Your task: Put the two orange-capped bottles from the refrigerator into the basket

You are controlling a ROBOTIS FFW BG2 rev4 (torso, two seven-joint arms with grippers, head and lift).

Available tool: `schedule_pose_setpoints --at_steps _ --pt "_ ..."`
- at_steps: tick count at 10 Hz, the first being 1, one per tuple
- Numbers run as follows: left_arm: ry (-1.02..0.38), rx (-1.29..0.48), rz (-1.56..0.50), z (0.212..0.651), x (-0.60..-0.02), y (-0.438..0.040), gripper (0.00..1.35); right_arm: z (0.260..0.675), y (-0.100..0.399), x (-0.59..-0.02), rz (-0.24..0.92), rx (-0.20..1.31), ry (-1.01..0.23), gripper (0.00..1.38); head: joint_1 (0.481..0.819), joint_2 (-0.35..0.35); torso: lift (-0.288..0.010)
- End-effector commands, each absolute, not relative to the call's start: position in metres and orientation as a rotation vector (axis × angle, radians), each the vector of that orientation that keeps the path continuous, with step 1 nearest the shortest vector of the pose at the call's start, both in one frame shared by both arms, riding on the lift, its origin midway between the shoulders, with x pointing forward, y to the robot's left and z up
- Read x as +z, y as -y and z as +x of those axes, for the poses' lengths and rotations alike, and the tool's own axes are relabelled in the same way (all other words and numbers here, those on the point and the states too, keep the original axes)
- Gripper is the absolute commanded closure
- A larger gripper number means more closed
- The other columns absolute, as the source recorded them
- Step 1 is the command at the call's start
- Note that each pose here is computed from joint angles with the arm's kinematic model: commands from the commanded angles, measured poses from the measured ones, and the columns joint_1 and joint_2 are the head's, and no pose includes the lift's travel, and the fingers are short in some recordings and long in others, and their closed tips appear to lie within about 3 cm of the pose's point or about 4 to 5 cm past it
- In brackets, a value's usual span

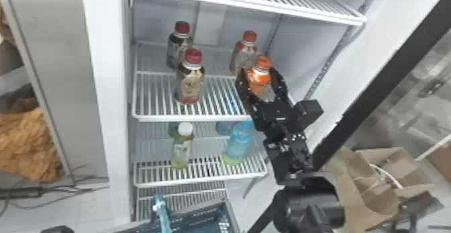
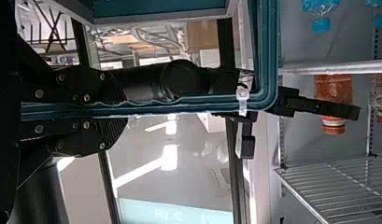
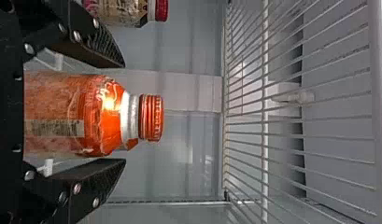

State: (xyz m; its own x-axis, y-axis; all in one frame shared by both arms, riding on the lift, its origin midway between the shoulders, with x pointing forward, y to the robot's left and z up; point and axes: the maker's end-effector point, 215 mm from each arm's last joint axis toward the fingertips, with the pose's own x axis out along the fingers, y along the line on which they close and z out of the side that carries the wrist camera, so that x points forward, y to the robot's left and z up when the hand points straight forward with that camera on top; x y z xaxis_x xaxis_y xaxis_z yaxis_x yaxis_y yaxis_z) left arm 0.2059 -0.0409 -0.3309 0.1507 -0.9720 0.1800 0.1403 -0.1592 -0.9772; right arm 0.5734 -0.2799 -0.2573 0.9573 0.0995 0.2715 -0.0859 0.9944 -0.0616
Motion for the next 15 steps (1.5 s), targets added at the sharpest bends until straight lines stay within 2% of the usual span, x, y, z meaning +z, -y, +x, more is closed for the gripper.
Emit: schedule_pose_setpoints --at_steps 1,3,5,7,8,12,13,15 --pt "-0.909 -1.266 -1.311 0.206 -0.331 0.040 1.21 0.566 0.280 -0.258 -0.051 0.086 0.278 0.83 0.695 -0.350 -0.040" --pt "-0.912 -1.266 -1.313 0.204 -0.331 0.041 1.21 0.563 0.281 -0.256 -0.056 0.080 0.280 0.84 0.695 -0.350 -0.040" --pt "-0.912 -1.270 -1.307 0.205 -0.331 0.041 1.21 0.545 0.282 -0.229 -0.064 0.079 0.332 0.84 0.695 -0.350 -0.040" --pt "-0.906 -1.268 -1.305 0.207 -0.330 0.041 1.21 0.514 0.274 -0.197 -0.006 0.104 0.387 0.84 0.695 -0.350 -0.040" --pt "-0.905 -1.266 -1.304 0.208 -0.330 0.040 1.21 0.493 0.262 -0.191 0.030 0.140 0.364 0.84 0.695 -0.350 -0.040" --pt "-0.905 -1.271 -1.300 0.208 -0.330 0.041 1.21 0.417 0.196 -0.215 0.159 0.312 0.101 0.84 0.695 -0.350 -0.040" --pt "-0.905 -1.271 -1.300 0.208 -0.330 0.041 1.21 0.393 0.175 -0.233 0.194 0.374 -0.024 0.84 0.695 -0.350 -0.040" --pt "-0.905 -1.272 -1.300 0.208 -0.330 0.041 1.21 0.362 0.158 -0.274 0.183 0.467 -0.255 0.84 0.695 -0.350 -0.040"
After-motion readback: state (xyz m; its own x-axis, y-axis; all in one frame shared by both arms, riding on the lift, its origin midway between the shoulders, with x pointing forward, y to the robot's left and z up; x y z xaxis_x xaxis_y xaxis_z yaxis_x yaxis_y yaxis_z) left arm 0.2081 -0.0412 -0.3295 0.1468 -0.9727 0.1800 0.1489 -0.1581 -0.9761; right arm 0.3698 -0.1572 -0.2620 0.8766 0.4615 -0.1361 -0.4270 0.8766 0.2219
